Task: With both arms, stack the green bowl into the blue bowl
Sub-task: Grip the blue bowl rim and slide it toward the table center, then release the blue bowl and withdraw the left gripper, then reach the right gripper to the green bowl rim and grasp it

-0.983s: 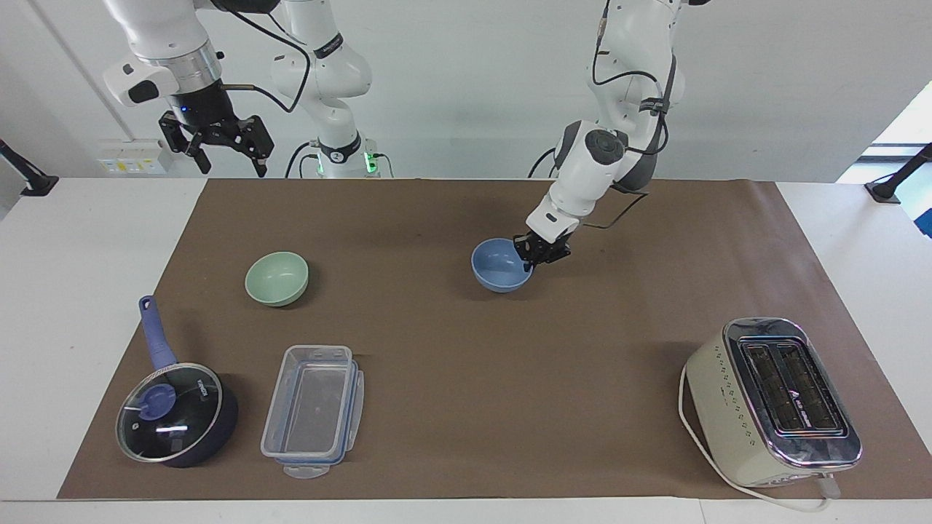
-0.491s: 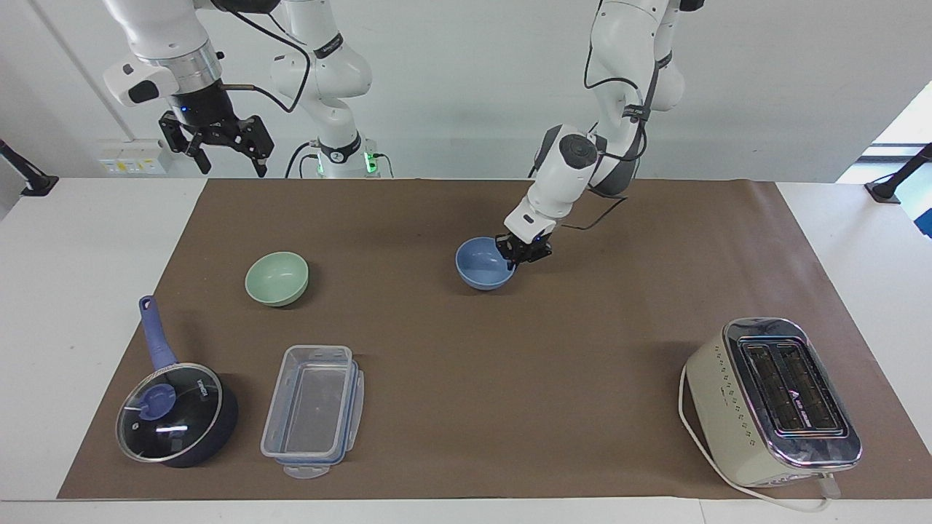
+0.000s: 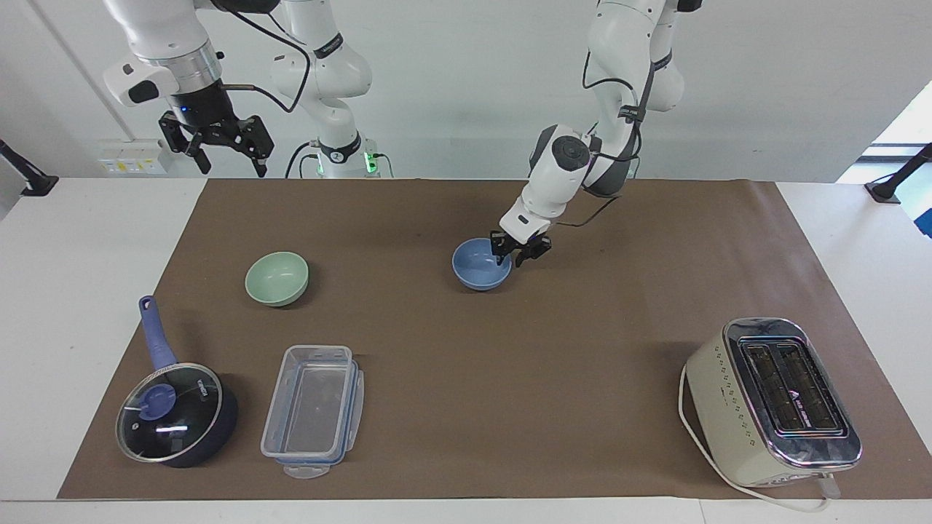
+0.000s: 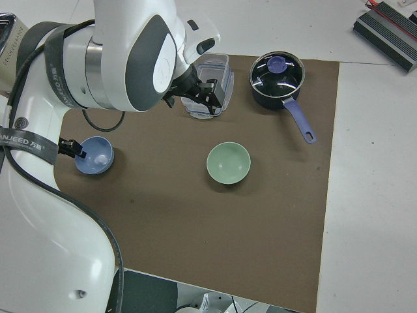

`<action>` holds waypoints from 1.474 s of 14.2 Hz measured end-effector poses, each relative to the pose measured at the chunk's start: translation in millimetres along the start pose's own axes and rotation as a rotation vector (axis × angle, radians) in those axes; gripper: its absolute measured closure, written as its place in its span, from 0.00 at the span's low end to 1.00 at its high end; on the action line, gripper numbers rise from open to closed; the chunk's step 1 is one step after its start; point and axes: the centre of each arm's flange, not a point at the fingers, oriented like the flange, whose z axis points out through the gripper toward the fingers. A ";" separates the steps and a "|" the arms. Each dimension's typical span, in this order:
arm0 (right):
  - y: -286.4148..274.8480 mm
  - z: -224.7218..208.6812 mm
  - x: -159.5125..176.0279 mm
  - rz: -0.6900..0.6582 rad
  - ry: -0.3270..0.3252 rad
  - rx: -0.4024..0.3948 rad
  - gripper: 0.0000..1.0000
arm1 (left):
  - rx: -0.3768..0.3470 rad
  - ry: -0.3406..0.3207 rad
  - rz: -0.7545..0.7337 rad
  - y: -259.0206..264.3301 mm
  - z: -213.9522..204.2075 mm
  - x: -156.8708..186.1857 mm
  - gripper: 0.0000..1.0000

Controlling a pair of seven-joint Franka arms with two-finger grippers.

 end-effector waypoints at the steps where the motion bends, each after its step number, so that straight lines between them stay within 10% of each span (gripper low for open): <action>1: 0.0 0.0 0.0 0.000 0.000 0.000 0.00 | -0.001 0.001 -0.001 -0.2 -1.6 1.1 0.29; 4: 0.0 0.0 0.0 0.000 0.000 0.000 0.00 | 0.006 0.010 0.003 -5.6 -20.6 7.9 0.00; 12: 16.1 19.1 5.5 -0.027 -0.001 -0.001 0.00 | 0.077 0.081 0.119 -129.9 -169.1 42.4 0.00; 21: 58.7 212.4 52.2 -0.171 -0.045 0.000 0.00 | 0.184 0.185 0.267 -261.9 -336.8 76.3 0.00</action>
